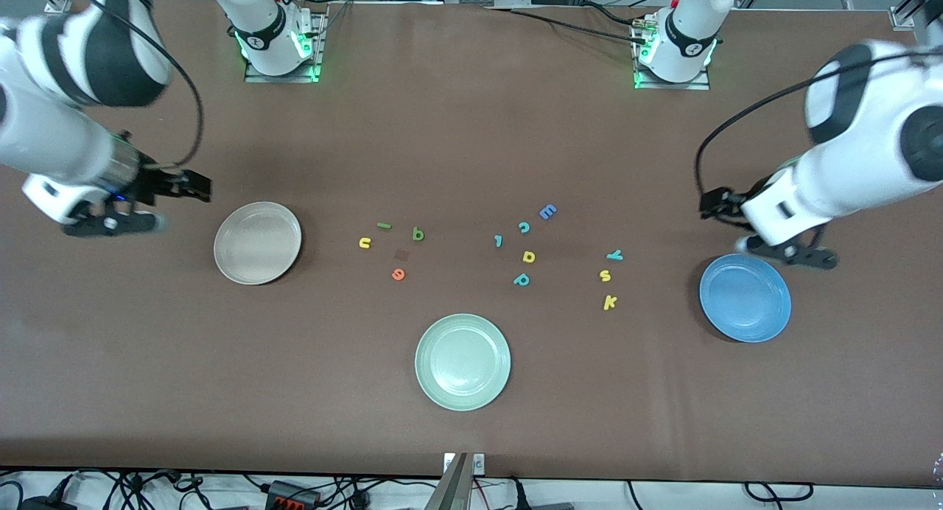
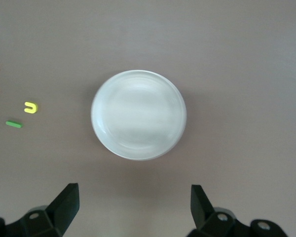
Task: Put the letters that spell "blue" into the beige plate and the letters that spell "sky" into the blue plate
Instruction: 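Grasp the yellow k with the left gripper while the right gripper grasps yellow u, then carry the yellow k to the blue plate while the right gripper lifts u, then release the k on the blue plate while the right gripper drops u on beige plate, then grasp the yellow s with the left gripper while the right gripper reaches green letters, then place the s on the blue plate while the right gripper carries green l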
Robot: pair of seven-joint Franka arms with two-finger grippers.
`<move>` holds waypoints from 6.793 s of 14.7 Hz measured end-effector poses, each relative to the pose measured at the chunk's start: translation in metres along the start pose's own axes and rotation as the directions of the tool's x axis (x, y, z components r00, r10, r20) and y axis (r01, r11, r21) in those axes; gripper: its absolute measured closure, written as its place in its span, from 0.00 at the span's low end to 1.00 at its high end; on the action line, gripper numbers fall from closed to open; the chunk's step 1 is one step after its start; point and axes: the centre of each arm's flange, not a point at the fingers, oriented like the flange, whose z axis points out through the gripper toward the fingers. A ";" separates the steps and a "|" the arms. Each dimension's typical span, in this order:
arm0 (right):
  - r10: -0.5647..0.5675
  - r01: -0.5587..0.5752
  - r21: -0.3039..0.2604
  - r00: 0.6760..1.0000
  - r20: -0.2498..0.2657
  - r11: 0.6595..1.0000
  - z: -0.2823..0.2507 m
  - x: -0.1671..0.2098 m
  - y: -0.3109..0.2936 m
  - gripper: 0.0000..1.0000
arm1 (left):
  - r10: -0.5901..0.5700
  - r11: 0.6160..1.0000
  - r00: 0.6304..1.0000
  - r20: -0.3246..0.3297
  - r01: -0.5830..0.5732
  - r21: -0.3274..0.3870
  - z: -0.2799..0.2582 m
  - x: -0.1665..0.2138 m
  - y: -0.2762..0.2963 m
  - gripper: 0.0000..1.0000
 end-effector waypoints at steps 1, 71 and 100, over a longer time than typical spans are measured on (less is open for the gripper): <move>-0.013 0.013 0.014 1.000 0.005 1.000 0.017 0.009 -0.021 0.00 | 0.000 1.000 1.000 -0.009 0.000 0.000 0.017 0.012 0.010 0.00; 0.104 -0.114 0.065 0.985 0.139 0.991 0.180 0.063 0.010 0.41 | -0.354 0.934 0.935 0.011 0.352 0.064 0.237 0.079 0.081 0.00; -0.884 0.879 -0.091 0.465 -0.048 0.468 0.240 0.000 -0.274 0.40 | -0.324 0.944 0.943 0.077 0.317 0.094 0.162 0.070 -0.017 0.77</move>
